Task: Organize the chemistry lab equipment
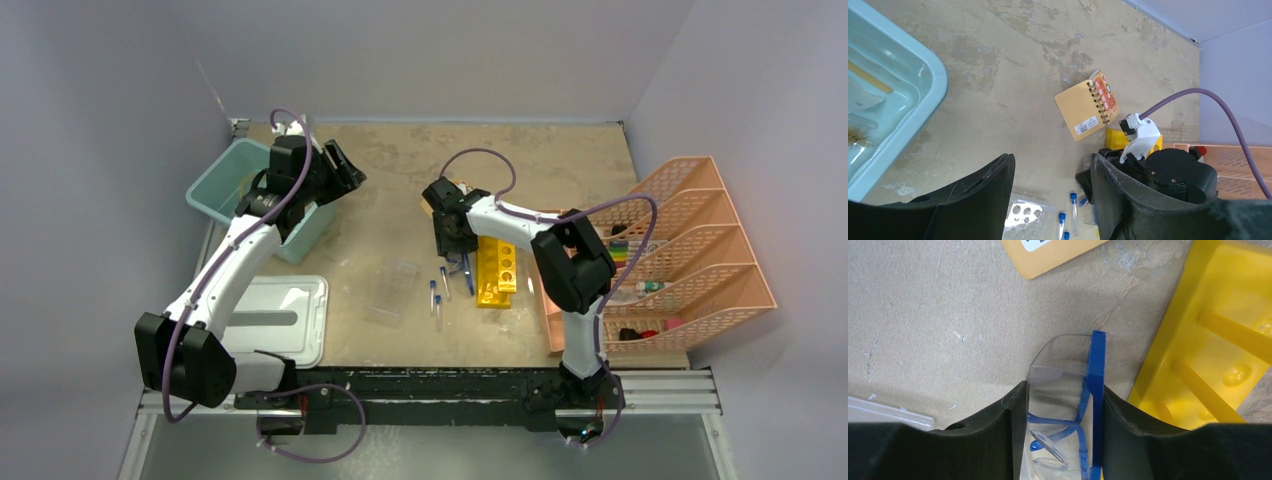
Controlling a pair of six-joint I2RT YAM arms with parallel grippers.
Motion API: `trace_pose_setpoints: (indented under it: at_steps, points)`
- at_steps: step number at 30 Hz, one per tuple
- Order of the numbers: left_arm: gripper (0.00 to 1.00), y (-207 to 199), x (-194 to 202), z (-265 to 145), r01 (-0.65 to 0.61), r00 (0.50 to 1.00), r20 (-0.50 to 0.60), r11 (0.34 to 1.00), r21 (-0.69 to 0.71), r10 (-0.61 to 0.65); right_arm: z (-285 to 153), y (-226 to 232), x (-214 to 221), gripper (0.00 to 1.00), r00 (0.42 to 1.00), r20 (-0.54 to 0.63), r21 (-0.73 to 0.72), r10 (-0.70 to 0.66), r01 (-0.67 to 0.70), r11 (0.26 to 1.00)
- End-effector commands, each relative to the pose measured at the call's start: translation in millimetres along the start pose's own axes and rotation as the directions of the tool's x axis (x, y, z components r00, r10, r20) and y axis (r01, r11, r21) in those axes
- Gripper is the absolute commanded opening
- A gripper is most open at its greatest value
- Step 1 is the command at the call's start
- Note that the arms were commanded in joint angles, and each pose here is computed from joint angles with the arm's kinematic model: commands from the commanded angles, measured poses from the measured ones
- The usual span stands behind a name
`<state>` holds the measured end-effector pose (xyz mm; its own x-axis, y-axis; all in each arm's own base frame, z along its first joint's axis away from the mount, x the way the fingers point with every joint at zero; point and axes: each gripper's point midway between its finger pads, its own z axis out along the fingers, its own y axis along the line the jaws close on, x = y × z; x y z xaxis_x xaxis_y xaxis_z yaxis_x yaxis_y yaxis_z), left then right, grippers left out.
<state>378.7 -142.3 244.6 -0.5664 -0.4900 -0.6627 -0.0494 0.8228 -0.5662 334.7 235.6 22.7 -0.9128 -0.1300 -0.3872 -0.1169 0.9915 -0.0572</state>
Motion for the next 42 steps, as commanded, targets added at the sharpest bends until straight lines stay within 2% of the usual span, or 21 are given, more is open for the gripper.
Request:
trace_pose_setpoints:
  at_steps: [1,4,6,13,18,22,27,32,36,42]
  points:
    - [0.57,-4,-5,-1,-0.008,1.000,0.027,1.000,0.014,0.008,-6,4,-25,0.52,0.998,0.070,-0.014,0.006,-0.005,1.000]
    - [0.56,-4,-3,-2,-0.006,1.000,0.025,1.000,0.014,0.005,-3,4,-26,0.59,0.998,0.069,-0.008,0.004,-0.003,1.000]
    - [0.57,-4,-3,-2,-0.005,1.000,0.027,1.000,0.016,0.005,-1,5,-28,0.60,0.997,0.072,-0.001,0.000,0.000,1.000]
    - [0.56,-3,2,-4,-0.004,1.000,0.018,1.000,0.014,0.004,1,4,-34,0.42,0.997,0.079,0.005,0.001,-0.002,1.000]
    - [0.56,-1,11,-6,-0.002,1.000,-0.002,1.000,0.021,0.002,-20,4,-52,0.41,0.990,0.133,-0.056,0.039,-0.032,0.998]
    - [0.57,-5,20,-6,0.014,1.000,-0.022,0.998,0.065,-0.012,-52,9,-80,0.42,0.974,0.201,-0.197,0.103,-0.062,0.978]
    - [0.60,-27,37,-4,0.070,0.994,-0.093,0.976,0.207,-0.051,-101,15,-117,0.43,0.940,0.283,-0.379,0.192,-0.075,0.923]
    - [0.63,-60,49,-9,0.126,0.987,-0.136,0.921,0.367,-0.081,-149,28,-146,0.44,0.912,0.300,-0.534,0.281,-0.083,0.841]
    - [0.67,-98,54,-20,0.130,0.988,-0.138,0.849,0.512,-0.068,-182,36,-167,0.44,0.889,0.261,-0.659,0.376,-0.121,0.742]
    - [0.72,-138,66,-24,0.142,0.986,-0.154,0.781,0.608,-0.059,-210,47,-185,0.44,0.878,0.148,-0.760,0.456,-0.194,0.621]
